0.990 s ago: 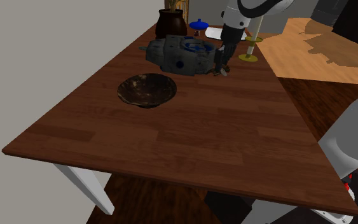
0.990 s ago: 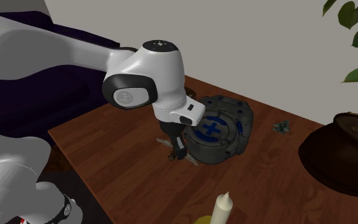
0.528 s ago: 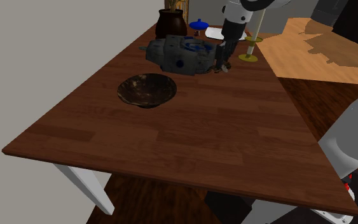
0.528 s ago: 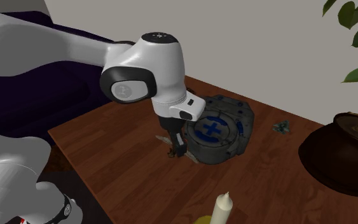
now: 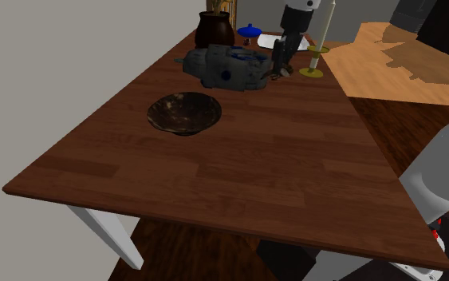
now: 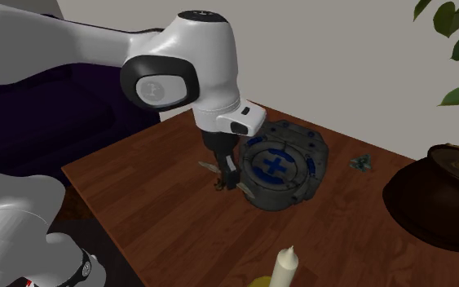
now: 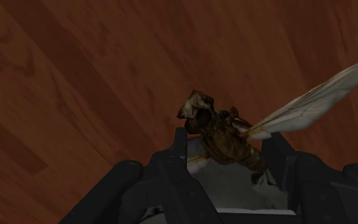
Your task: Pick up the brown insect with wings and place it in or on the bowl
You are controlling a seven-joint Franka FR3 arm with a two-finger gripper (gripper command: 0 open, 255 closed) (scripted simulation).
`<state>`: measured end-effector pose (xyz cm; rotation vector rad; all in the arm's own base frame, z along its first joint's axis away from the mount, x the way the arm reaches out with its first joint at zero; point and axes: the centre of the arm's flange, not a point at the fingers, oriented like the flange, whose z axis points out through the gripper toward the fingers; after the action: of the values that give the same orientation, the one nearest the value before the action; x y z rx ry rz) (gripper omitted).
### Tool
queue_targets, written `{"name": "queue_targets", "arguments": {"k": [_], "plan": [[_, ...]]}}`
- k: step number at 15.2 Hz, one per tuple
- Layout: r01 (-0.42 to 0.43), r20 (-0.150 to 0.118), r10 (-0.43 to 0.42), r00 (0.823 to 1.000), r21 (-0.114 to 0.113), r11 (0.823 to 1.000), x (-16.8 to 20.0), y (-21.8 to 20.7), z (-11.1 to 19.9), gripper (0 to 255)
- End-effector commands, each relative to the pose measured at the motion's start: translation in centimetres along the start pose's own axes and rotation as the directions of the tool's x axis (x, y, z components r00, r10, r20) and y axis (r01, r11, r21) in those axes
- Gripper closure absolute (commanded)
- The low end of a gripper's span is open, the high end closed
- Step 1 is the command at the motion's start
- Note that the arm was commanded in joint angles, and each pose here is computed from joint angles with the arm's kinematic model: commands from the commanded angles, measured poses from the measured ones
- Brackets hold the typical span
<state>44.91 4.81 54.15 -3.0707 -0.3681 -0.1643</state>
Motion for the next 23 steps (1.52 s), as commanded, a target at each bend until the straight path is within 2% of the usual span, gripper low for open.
{"name": "queue_targets", "arguments": {"k": [1, 11, 23], "plan": [[-0.001, -0.003, 0.001, 1.0, 0.0, 1.0, 0.2, -0.1, -1.2, 255], [-0.001, -0.003, 0.001, 1.0, 0.0, 1.0, 0.7, -0.2, -6.3, 255], [-0.001, -0.003, 0.001, 1.0, 0.0, 1.0, 5.5, -15.3, -5.9, 255]]}}
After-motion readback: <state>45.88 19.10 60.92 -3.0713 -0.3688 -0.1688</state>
